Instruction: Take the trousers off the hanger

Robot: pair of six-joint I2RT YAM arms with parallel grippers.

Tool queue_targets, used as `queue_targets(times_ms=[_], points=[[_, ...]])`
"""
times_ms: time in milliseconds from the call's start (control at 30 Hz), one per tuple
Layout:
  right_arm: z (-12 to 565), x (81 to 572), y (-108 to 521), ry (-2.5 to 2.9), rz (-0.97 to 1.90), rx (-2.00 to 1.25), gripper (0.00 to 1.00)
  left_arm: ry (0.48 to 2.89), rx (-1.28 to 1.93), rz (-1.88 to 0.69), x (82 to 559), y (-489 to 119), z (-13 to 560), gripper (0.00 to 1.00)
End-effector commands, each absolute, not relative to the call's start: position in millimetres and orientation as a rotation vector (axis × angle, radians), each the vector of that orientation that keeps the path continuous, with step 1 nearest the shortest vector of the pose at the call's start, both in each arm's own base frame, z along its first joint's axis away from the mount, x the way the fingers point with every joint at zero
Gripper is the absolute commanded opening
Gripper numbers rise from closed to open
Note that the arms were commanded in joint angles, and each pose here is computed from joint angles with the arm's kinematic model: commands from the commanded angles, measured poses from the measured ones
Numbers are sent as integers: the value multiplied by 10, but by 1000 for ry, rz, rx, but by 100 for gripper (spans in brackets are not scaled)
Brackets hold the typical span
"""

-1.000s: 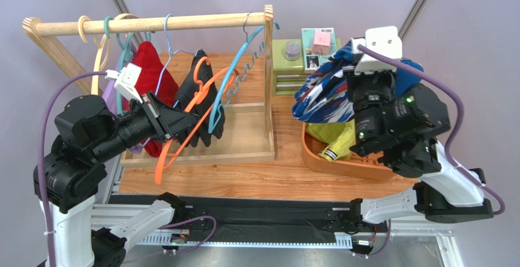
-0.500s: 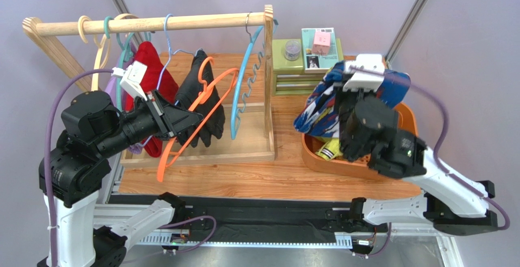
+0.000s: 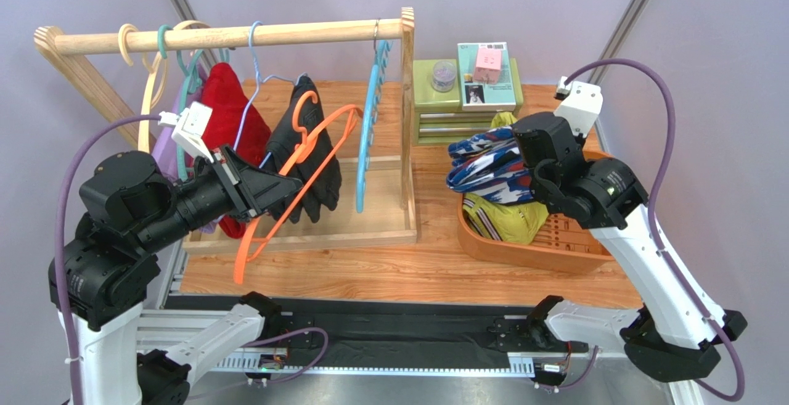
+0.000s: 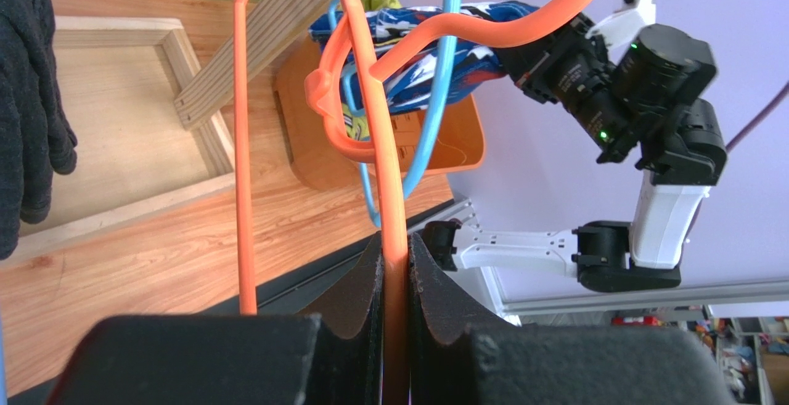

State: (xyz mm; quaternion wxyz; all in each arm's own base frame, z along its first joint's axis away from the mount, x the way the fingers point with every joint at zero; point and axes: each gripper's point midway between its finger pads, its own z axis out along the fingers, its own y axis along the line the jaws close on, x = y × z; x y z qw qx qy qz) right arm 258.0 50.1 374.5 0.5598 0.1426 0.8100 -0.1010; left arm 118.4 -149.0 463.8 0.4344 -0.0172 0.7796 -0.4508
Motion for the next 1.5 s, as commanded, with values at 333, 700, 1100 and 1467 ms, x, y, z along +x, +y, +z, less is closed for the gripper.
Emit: queue_targets(times_ms=[333,700,1100,1467], points=[[2783,2464,158,2122,-226,550,0,1911,-36,-1126,1308,-1540,4720,0],[2366,2322,174,2240,-203,585,14,1900,-24,-1122,1312,-1539,4752,0],[2775,1905,181,2320,-110,525,85,1894,-10,-1127,1321,-1557,4784,0],[3592,1676,626,2212,307,122,90,1875,-32,-1108,1408,-1548,4908,0]])
